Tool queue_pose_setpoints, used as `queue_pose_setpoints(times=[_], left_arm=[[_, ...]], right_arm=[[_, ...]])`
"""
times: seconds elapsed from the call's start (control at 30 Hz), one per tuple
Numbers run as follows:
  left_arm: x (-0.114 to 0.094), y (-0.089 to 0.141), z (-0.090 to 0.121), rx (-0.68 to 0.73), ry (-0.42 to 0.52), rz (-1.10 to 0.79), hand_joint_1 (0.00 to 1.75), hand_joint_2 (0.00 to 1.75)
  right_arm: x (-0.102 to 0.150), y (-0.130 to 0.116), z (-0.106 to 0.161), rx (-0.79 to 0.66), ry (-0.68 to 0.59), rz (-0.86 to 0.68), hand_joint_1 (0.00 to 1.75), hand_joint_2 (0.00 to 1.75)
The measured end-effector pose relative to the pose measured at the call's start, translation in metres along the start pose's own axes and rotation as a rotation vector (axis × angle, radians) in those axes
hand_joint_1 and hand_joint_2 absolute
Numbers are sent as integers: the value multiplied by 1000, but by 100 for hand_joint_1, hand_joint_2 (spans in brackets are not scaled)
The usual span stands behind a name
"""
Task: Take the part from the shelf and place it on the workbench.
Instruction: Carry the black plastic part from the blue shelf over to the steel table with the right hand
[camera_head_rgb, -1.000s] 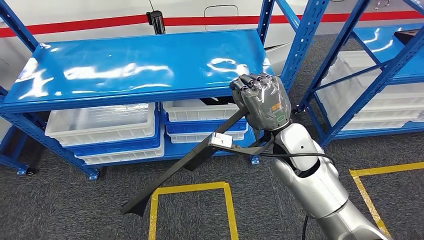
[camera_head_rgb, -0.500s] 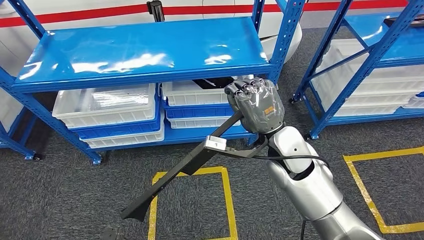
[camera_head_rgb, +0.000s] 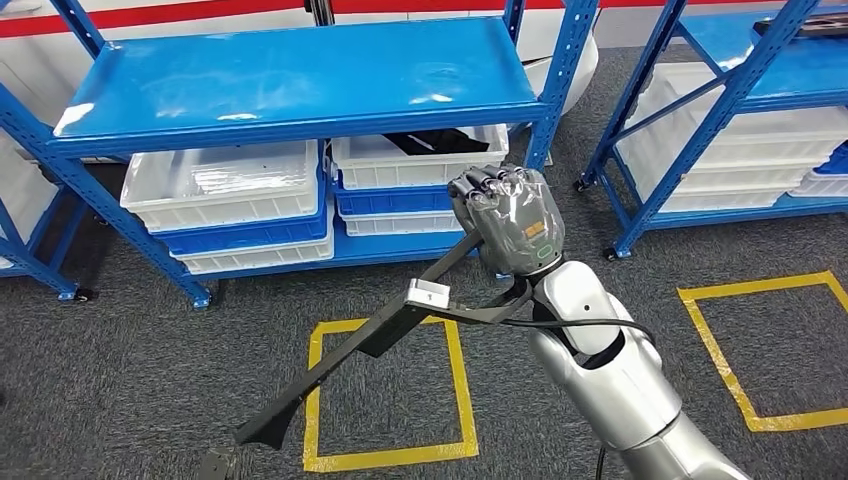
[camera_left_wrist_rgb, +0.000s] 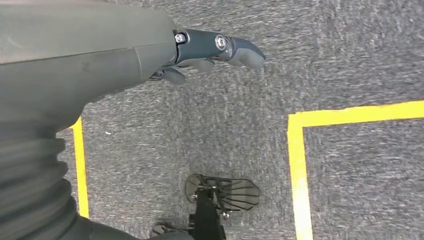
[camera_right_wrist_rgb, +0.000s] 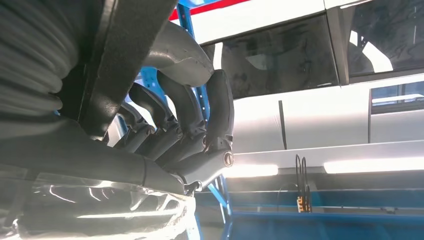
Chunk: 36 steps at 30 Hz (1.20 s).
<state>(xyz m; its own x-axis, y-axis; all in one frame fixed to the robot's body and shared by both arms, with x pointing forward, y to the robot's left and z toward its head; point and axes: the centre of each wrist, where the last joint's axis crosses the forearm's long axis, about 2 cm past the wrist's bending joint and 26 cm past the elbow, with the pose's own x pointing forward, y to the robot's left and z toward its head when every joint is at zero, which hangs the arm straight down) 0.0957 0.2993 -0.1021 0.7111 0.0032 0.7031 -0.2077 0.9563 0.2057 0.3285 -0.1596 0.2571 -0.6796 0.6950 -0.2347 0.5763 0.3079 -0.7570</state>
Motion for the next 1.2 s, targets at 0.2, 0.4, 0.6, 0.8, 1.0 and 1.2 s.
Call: queue_pose_setpoints(times=[0.2, 0.4, 0.6, 0.8, 1.0, 1.2], left_arm=[[-4, 1, 2, 3, 5, -2, 0, 175], [-4, 2, 2, -3, 2, -12, 0, 175], [-1, 3, 0, -3, -6, -13, 0, 175], [-1, 2, 0, -2, -6, -8, 0, 175], [-1, 1, 1, 2, -5, -2, 0, 175], [-4, 4, 2, 12, 3, -3, 0, 175]], right_arm=[[5, 2, -1, 10, -4, -5, 175, 175], [12, 5, 4, 24, 6, -2, 175, 175], [12, 4, 5, 18, 11, 0, 175, 175], [12, 4, 6, 22, 11, 4, 175, 175], [15, 4, 7, 24, 8, 4, 175, 175], [16, 6, 8, 30, 5, 1, 175, 175]])
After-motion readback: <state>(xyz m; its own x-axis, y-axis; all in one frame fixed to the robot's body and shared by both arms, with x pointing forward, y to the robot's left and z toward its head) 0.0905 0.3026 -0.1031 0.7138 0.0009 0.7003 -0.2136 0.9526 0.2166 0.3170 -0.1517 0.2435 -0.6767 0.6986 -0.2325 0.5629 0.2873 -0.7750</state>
